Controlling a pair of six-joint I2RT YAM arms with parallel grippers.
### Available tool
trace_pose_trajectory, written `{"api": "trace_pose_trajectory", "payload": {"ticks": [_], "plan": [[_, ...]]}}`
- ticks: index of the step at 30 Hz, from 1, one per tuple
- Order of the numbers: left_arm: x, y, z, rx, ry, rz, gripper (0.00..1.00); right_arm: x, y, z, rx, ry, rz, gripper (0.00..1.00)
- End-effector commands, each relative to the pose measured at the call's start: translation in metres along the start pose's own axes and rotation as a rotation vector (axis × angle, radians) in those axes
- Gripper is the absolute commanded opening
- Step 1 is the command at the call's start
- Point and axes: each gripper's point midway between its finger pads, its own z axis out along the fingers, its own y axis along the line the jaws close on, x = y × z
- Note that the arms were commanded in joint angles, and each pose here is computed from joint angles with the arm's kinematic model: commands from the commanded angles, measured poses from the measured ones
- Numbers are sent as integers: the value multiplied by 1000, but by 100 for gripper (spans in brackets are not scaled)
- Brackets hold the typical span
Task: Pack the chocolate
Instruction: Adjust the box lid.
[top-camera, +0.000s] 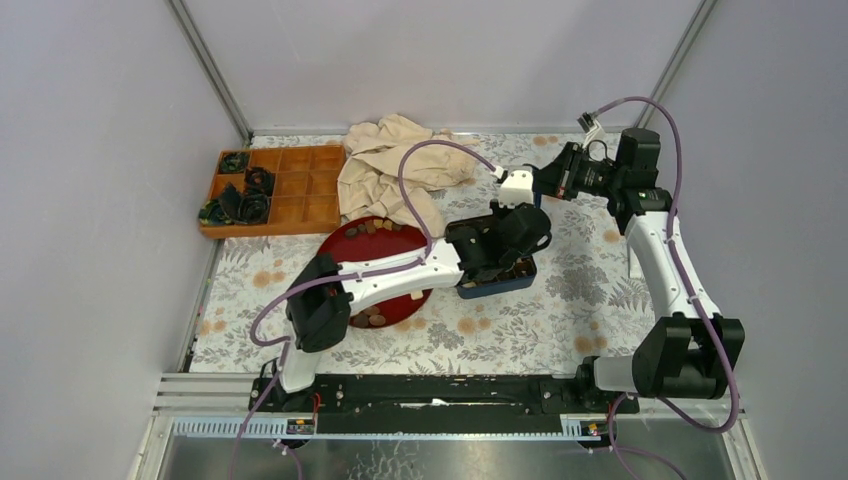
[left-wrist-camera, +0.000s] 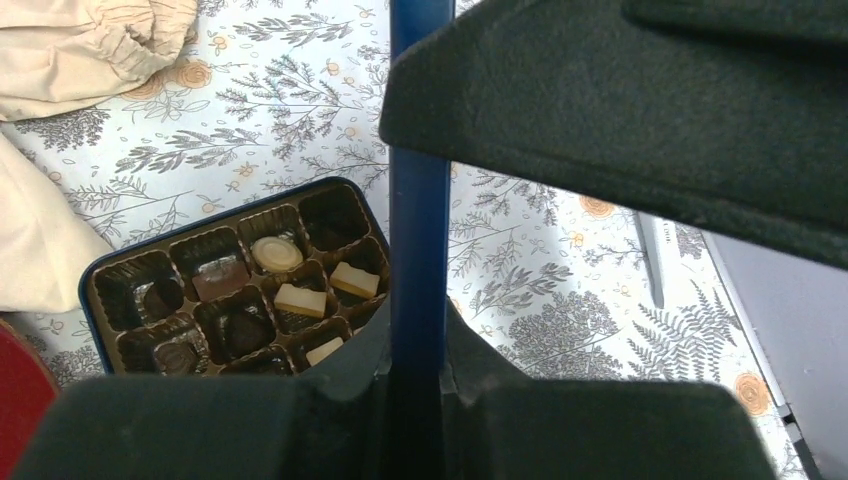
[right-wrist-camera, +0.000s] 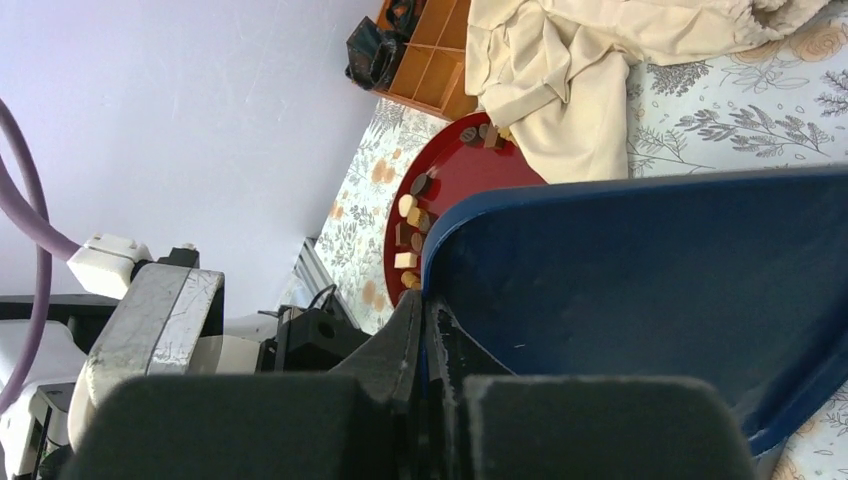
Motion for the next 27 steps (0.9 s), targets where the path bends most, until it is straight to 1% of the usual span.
{"api": "trace_pose_trajectory", "payload": {"ticks": [1,3,4,5,11,13,15,16,17,19,20,22,24,27], "plan": [[-57,-1,-23,19,-132,-116,0,-13,37,-12,-49,-37,-163,12],[-69,1,-36,60,-154,-173,0,-15,43,-16,-45,-44,-225,31],[-75,4,-41,80,-161,-208,0,-16,48,-20,-45,-46,-266,44],[-81,8,-47,97,-166,-247,0,-16,54,-24,-46,-45,-316,51],[-95,71,-59,191,-79,-566,0,-6,75,-44,-54,-50,-622,82],[-101,93,-65,196,-72,-666,0,7,78,-47,-103,-33,-719,98],[-106,111,-74,197,-46,-780,0,27,80,-48,-195,-15,-909,100],[-103,118,-77,184,-26,-827,0,49,79,-50,-278,29,-991,100],[-103,124,-79,169,-16,-862,0,62,76,-50,-331,55,-1078,100],[-98,133,-78,104,46,-918,0,78,70,-44,-403,77,-1254,100],[-95,132,-77,86,81,-929,0,80,67,-38,-400,96,-1307,100],[-90,124,-74,83,140,-962,0,77,58,-19,-322,135,-1381,100],[-85,114,-70,98,193,-1003,0,73,53,-2,-260,165,-1401,100],[-76,109,-60,68,245,-1023,0,68,41,13,-137,207,-1449,100]]}}
